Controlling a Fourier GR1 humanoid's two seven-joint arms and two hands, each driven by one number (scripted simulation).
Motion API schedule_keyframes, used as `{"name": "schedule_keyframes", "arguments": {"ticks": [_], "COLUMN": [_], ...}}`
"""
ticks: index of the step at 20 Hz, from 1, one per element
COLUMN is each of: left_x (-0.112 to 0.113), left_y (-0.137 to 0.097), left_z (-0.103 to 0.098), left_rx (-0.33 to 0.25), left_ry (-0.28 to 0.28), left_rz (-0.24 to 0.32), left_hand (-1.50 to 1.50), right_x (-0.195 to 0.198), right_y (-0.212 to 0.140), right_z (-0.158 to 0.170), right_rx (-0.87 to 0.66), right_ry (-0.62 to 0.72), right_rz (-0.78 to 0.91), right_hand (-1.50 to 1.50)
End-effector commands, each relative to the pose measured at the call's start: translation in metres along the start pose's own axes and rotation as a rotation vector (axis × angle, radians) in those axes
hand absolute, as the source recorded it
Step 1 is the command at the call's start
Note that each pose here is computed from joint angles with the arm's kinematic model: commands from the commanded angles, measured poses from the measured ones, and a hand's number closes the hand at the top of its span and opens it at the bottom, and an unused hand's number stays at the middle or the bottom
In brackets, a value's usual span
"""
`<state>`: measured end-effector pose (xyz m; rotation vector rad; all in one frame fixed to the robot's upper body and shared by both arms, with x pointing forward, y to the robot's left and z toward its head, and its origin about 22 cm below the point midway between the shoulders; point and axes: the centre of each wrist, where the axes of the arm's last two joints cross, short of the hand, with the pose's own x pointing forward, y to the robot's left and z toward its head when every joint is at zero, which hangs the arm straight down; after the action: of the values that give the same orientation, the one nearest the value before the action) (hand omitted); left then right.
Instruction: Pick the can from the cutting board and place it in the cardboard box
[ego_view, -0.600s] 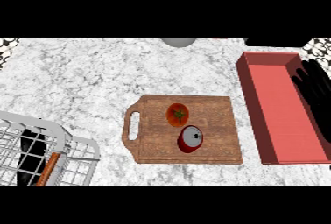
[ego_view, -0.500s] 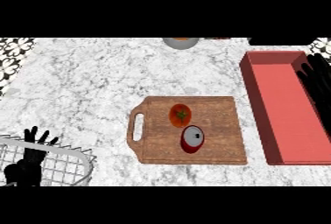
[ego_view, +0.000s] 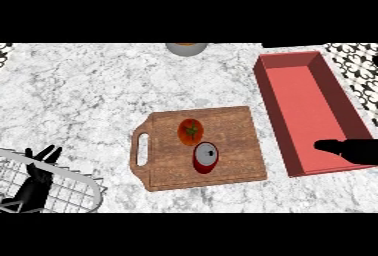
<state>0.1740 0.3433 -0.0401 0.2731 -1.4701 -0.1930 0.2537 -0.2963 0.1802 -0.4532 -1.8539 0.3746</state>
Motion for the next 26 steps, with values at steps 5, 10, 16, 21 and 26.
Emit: {"name": "schedule_keyframes", "arguments": {"ticks": [5, 10, 16, 21, 26], "left_x": [0.079, 0.087, 0.090, 0.090, 0.091], "left_y": [-0.006, -0.007, -0.011, -0.020, -0.017], "left_z": [-0.063, -0.077, -0.088, -0.097, -0.105], "left_rx": [-0.162, -0.189, -0.233, -0.260, -0.279], "left_ry": [-0.321, -0.316, -0.346, -0.347, -0.357], "left_rz": [-0.100, -0.098, -0.083, -0.064, -0.063], "left_hand": [0.00, 0.00, 0.00, 0.00, 0.00], "right_x": [0.015, 0.026, 0.043, 0.061, 0.062], "right_y": [0.025, 0.026, 0.041, 0.058, 0.080], "right_z": [0.027, 0.033, 0.041, 0.050, 0.055], "right_rx": [0.166, 0.294, 0.516, 0.575, 0.631], "right_ry": [-0.141, -0.066, 0.052, 0.119, 0.225], "right_rz": [0.305, 0.498, 0.727, 0.830, 0.894], "right_hand": [-1.50, -1.50, -1.50, -1.50, -1.50]}}
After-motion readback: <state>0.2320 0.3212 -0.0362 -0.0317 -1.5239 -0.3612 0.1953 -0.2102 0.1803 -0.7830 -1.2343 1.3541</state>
